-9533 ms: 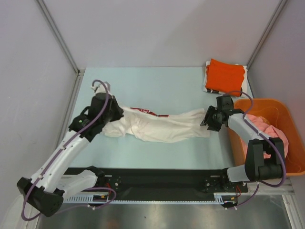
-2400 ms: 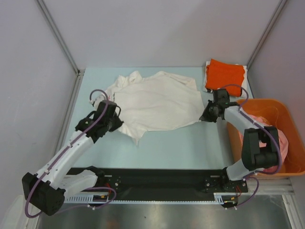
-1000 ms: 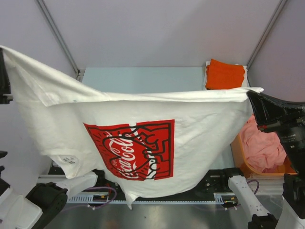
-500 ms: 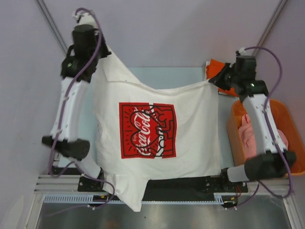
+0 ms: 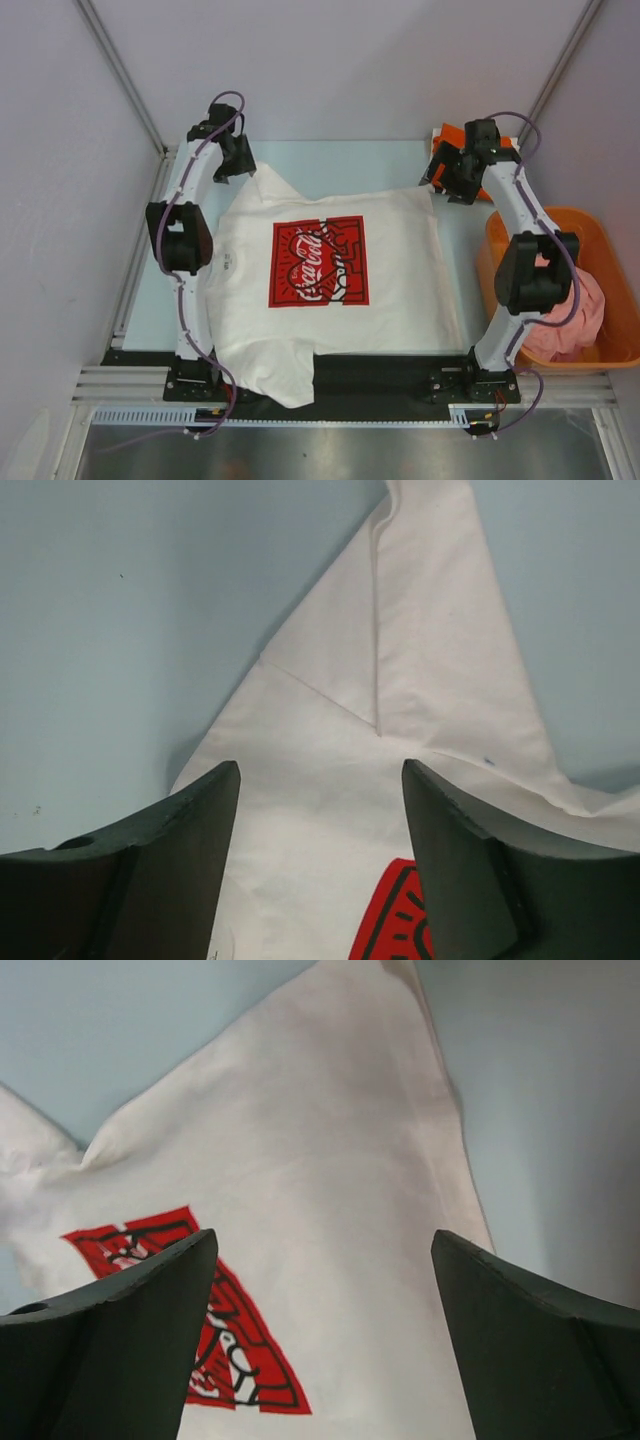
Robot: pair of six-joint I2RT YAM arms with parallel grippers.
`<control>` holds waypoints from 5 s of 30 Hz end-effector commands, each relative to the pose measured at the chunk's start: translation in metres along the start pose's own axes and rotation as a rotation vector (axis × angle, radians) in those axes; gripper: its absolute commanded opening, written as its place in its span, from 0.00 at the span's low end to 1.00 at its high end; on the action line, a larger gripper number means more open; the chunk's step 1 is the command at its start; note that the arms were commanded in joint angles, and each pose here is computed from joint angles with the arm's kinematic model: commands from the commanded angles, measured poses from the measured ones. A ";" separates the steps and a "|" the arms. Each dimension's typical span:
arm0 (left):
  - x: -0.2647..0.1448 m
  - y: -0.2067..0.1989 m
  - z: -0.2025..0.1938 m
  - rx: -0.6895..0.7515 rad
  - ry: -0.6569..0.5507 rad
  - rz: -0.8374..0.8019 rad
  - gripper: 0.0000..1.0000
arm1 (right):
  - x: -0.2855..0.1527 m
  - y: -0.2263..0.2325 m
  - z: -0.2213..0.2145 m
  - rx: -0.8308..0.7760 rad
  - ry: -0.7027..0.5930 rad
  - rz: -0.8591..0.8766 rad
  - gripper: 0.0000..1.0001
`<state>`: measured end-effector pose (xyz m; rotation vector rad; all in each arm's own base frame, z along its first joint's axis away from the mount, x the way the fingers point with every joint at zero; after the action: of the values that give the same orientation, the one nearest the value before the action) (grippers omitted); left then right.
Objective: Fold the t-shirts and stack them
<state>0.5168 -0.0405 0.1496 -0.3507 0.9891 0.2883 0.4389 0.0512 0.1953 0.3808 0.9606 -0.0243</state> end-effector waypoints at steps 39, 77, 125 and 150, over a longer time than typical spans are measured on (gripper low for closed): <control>0.052 -0.049 -0.050 -0.015 0.031 -0.080 0.51 | -0.170 0.000 -0.124 -0.127 -0.134 0.272 0.93; 0.041 -0.073 -0.026 -0.043 -0.062 -0.149 0.00 | -0.140 -0.011 -0.138 -0.116 -0.089 0.249 0.92; -0.051 0.133 -0.136 -0.223 0.016 0.099 0.95 | 0.018 -0.046 -0.147 -0.038 0.195 -0.046 0.92; 0.039 0.113 -0.080 -0.225 0.099 0.162 0.00 | 0.127 -0.045 -0.093 -0.053 0.275 -0.115 0.06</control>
<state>0.4095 0.0242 0.0561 -0.4919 1.1518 0.5321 0.4134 0.0483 0.0563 0.2762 1.2631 -0.0736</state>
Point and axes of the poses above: each gripper's point midway between its finger pads, its own x axis out along the fingers, its own y axis along the line the jaws close on, z = x × y, the point moved 4 cm from there along -x, back along the fingers, and after that the axes turned 8 degrees about -x, right-handed, at the moved point
